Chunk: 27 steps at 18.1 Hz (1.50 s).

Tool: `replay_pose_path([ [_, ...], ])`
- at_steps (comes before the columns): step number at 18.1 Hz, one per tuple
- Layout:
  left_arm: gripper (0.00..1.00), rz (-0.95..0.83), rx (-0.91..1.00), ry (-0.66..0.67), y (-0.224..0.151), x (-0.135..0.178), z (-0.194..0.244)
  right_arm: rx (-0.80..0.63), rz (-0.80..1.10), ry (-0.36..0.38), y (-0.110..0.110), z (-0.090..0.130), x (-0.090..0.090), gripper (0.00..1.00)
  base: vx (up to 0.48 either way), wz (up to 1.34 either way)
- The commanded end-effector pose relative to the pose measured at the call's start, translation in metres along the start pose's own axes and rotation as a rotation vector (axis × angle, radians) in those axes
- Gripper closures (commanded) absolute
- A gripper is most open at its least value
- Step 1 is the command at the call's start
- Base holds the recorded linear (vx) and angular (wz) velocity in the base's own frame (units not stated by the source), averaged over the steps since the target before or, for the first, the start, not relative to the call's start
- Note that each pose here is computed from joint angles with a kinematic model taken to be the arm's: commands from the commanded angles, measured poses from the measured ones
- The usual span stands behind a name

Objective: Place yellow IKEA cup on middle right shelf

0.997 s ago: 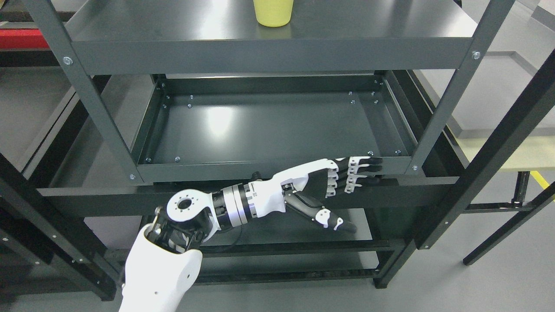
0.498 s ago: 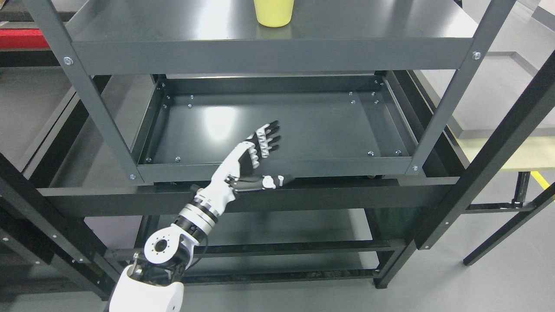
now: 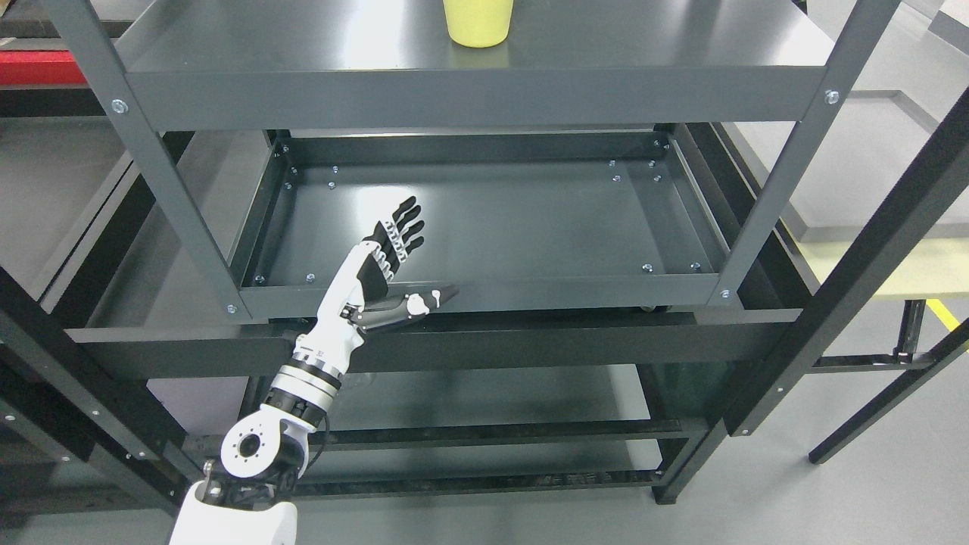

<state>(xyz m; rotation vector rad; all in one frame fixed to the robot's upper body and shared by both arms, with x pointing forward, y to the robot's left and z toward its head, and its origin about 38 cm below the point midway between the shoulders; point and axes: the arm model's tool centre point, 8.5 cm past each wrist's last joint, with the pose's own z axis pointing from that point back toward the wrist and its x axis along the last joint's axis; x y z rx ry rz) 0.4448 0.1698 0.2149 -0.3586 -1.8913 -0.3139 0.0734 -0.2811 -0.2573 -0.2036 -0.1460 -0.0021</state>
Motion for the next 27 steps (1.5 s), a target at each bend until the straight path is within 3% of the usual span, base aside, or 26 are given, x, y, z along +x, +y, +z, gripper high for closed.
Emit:
replay_pose_path([
  [1, 0.01, -0.04, 0.047, -0.057, 0.02, 0.025, 0.008, -0.012, -0.003, 0.014, -0.01, -0.001, -0.009, 0.01, 0.0, 0.0],
  [8, 0.01, -0.033, 0.065, -0.036, 0.023, 0.02, 0.019, -0.012, -0.003, 0.014, -0.01, -0.001, -0.009, 0.01, 0.0, 0.0],
  [12, 0.01, -0.021, 0.121, 0.011, 0.044, 0.022, 0.023, -0.012, -0.003, 0.014, -0.01, -0.001, -0.009, 0.01, 0.0, 0.0],
  [27, 0.01, -0.023, 0.111, 0.014, 0.039, 0.02, 0.022, -0.012, -0.003, 0.014, -0.01, -0.001, -0.009, 0.01, 0.0, 0.0],
])
